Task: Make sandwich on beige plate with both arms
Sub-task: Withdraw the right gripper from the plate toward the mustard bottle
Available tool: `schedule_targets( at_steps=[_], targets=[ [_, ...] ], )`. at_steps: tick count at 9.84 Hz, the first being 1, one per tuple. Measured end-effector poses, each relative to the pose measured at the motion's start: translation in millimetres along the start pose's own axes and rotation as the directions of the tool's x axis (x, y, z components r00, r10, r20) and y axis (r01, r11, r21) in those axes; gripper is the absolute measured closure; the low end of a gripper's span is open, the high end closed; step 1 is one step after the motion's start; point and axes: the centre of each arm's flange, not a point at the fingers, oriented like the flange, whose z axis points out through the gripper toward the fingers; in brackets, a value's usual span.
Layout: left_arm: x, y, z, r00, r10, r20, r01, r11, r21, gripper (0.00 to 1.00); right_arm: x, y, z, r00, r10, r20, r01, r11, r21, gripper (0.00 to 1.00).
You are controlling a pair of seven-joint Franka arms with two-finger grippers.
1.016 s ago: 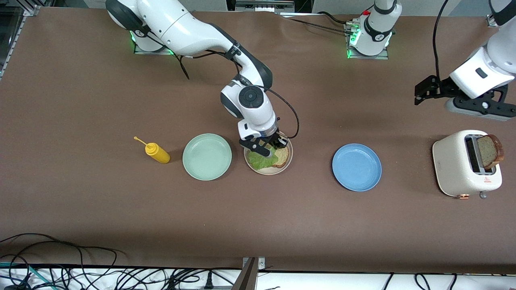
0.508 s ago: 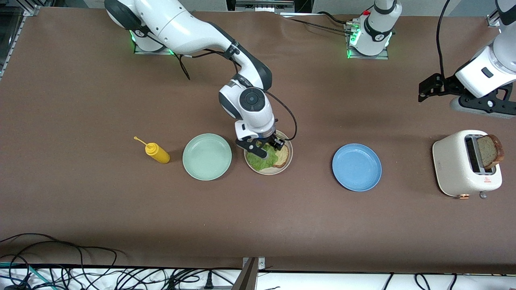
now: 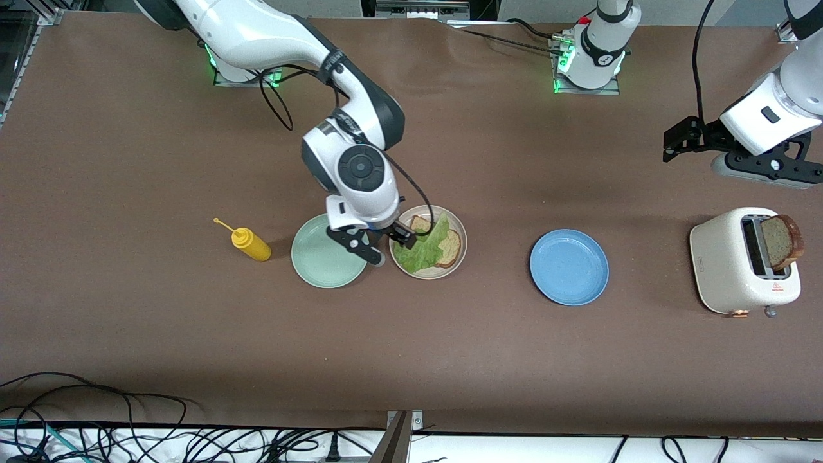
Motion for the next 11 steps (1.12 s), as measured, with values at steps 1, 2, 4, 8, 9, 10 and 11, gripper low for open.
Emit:
schedule_targets(
  at_steps=[1,2,4,8,9,10,11],
  targets=[
    [0.0,0.0,0.0,1.0,0.0,0.0,0.0,1.0,0.0,0.0,18.2,16.7,-17.6,0.999,-0.033,0.009,0.033,0.999,-0.032,0.0],
    [-0.1,-0.5,0.0,1.0,-0.001,0.0,0.001,1.0,0.0,0.0,35.9,34.4,-37.0,0.997,-0.076,0.022,0.077,0.995,-0.056,0.0],
    [-0.1,-0.8,0.0,1.0,-0.001,0.0,0.001,1.0,0.0,0.0,58.8,66.3,-75.9,0.985,-0.164,0.047,0.168,0.982,-0.088,0.0],
    [-0.1,0.1,0.0,1.0,0.0,0.0,0.0,1.0,0.0,0.0,100.1,131.2,-111.3,0.936,-0.337,0.106,0.344,0.937,-0.057,0.0],
    [-0.1,0.3,0.0,1.0,0.001,0.0,-0.001,1.0,0.0,0.0,108.0,150.3,-117.4,0.917,-0.384,0.111,0.391,0.919,-0.049,0.0],
    [-0.1,0.4,-0.1,1.0,0.001,0.0,-0.001,1.0,0.0,0.0,115.5,170.6,-120.8,0.881,-0.46,0.112,0.467,0.883,-0.039,0.0],
    [-0.1,0.4,-0.1,1.0,0.001,0.0,-0.001,1.0,0.0,0.0,121.2,191.3,-121.3,0.839,-0.533,0.108,0.538,0.842,-0.029,0.0]
  ],
)
